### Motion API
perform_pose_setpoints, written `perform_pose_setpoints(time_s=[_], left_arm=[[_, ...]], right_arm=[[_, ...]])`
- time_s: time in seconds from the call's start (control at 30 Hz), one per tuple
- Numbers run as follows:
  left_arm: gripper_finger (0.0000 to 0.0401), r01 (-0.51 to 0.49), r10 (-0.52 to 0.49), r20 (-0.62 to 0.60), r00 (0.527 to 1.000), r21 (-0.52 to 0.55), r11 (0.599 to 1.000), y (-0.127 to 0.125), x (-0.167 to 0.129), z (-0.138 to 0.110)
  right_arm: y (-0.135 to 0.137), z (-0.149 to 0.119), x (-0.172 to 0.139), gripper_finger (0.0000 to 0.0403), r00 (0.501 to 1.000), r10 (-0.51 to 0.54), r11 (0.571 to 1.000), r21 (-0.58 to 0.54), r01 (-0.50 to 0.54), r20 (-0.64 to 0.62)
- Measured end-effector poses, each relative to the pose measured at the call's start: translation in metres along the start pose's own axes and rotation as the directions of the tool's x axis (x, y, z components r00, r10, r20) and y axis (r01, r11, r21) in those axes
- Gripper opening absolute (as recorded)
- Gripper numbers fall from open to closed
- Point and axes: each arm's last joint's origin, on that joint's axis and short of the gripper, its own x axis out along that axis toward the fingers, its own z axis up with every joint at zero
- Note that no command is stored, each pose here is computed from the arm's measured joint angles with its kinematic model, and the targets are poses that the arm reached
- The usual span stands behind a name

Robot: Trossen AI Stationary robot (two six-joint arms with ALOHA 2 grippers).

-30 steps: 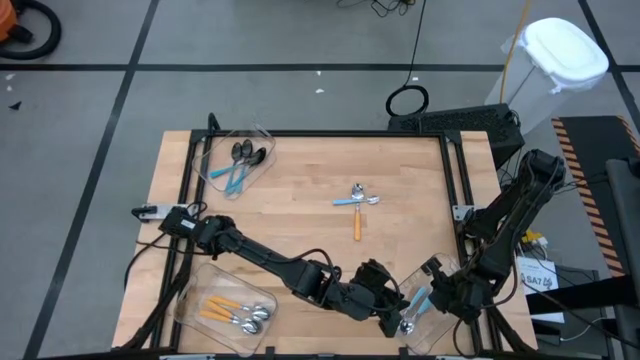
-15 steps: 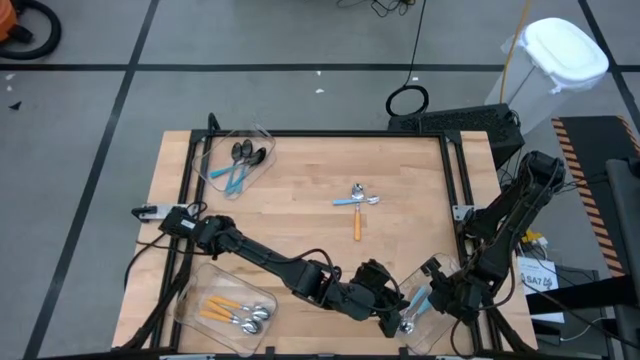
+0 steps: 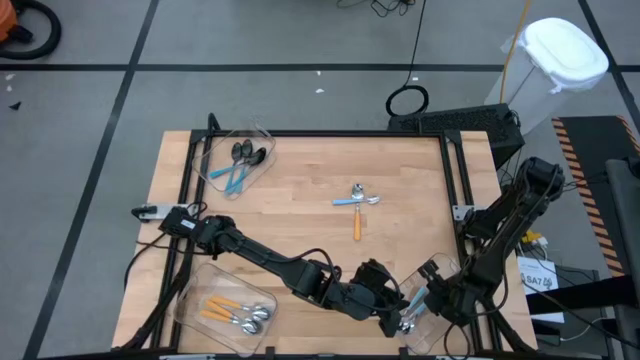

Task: Sort silverware by color (type)
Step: Put the light blue spoon into the bottom right transparent bin

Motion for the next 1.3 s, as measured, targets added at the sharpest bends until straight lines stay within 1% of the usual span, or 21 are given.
perform_pose_setpoints(time_s=[0.27,0.63,0.83,1.07,1.3], left_arm=[[0.0118,0.000,0.000,0.000,1.000,-0.026,1.000,0.000,0.000,0.000],[0.0118,-0.002,0.002,0.002,1.000,-0.023,1.000,0.001,0.001,0.001],[0.0118,-0.001,0.001,0.002,1.000,-0.022,1.000,0.001,0.001,0.001],[0.0118,-0.001,0.001,0.001,1.000,-0.024,1.000,0.001,0.000,0.001],[0.0118,-0.001,0.001,0.000,1.000,-0.030,1.000,0.000,0.000,0.000]], right_arm=[[0.000,0.000,0.004,0.0069,1.000,-0.009,0.999,0.045,0.009,-0.017],[0.000,0.000,0.004,0.0070,1.000,-0.010,0.999,0.042,0.011,-0.016],[0.000,0.000,0.004,0.0098,1.000,-0.016,1.000,0.017,0.016,-0.013],[0.000,0.000,0.004,0.0122,1.000,-0.031,0.999,0.024,0.031,-0.004],[0.001,-0.001,-0.008,0.0125,0.998,0.065,0.991,0.117,-0.065,0.007]])
